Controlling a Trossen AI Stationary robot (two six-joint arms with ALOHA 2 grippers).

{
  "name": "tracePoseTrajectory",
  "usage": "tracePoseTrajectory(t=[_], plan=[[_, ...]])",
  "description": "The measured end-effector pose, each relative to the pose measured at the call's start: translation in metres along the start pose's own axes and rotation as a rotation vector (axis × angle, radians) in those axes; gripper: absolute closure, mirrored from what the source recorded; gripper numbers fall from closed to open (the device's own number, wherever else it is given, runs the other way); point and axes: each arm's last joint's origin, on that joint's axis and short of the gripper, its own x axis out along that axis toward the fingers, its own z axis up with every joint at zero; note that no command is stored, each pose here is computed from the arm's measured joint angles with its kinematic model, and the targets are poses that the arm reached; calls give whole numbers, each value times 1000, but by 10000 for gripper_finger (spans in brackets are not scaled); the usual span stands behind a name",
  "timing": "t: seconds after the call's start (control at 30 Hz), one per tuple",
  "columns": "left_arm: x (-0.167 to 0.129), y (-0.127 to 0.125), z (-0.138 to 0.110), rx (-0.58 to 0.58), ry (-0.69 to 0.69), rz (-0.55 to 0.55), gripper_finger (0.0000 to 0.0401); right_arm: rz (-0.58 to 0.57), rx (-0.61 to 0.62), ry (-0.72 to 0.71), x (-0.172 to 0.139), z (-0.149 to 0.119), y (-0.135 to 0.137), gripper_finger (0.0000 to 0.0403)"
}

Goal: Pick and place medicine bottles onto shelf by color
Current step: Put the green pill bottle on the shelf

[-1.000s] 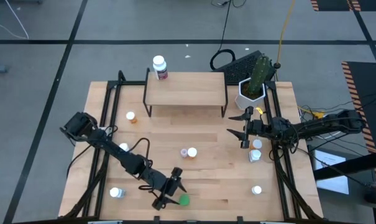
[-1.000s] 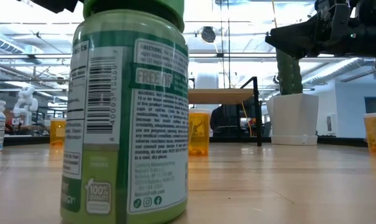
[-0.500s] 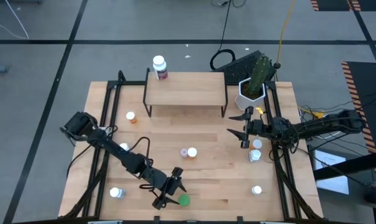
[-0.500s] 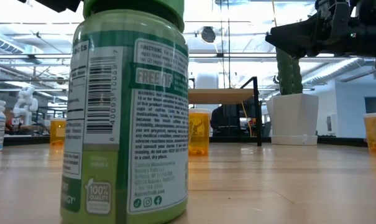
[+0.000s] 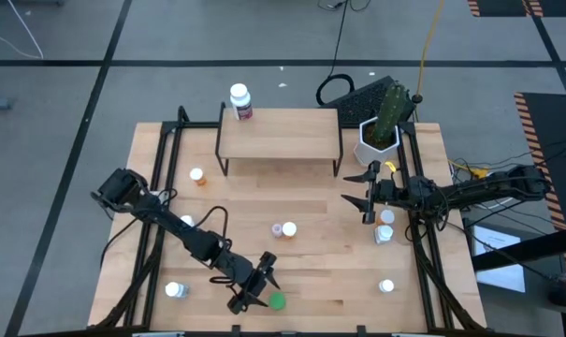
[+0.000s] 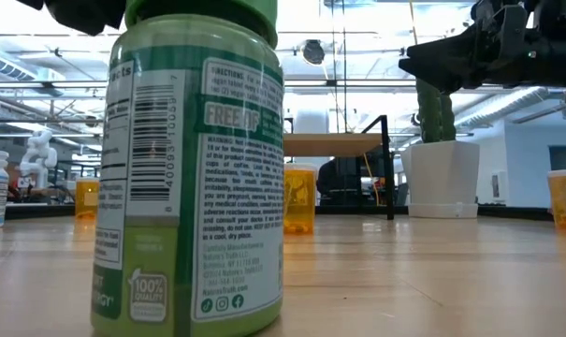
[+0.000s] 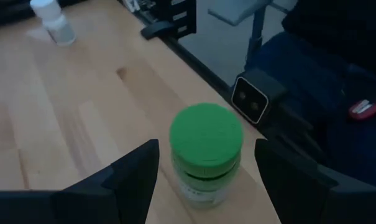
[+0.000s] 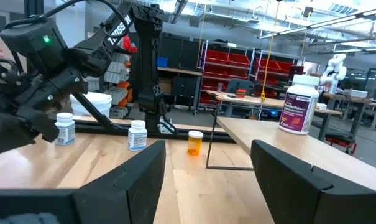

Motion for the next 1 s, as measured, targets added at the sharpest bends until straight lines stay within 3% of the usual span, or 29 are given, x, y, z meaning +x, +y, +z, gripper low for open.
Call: tracePoseTrajectory(t=[0.4,1.0], plan=[[21,7,-16,14,-14,-33,132,0,1,2,0,0,0,169],[21,10,-14,41,-50,-52,133,0,0,6,0,-1,0,169]])
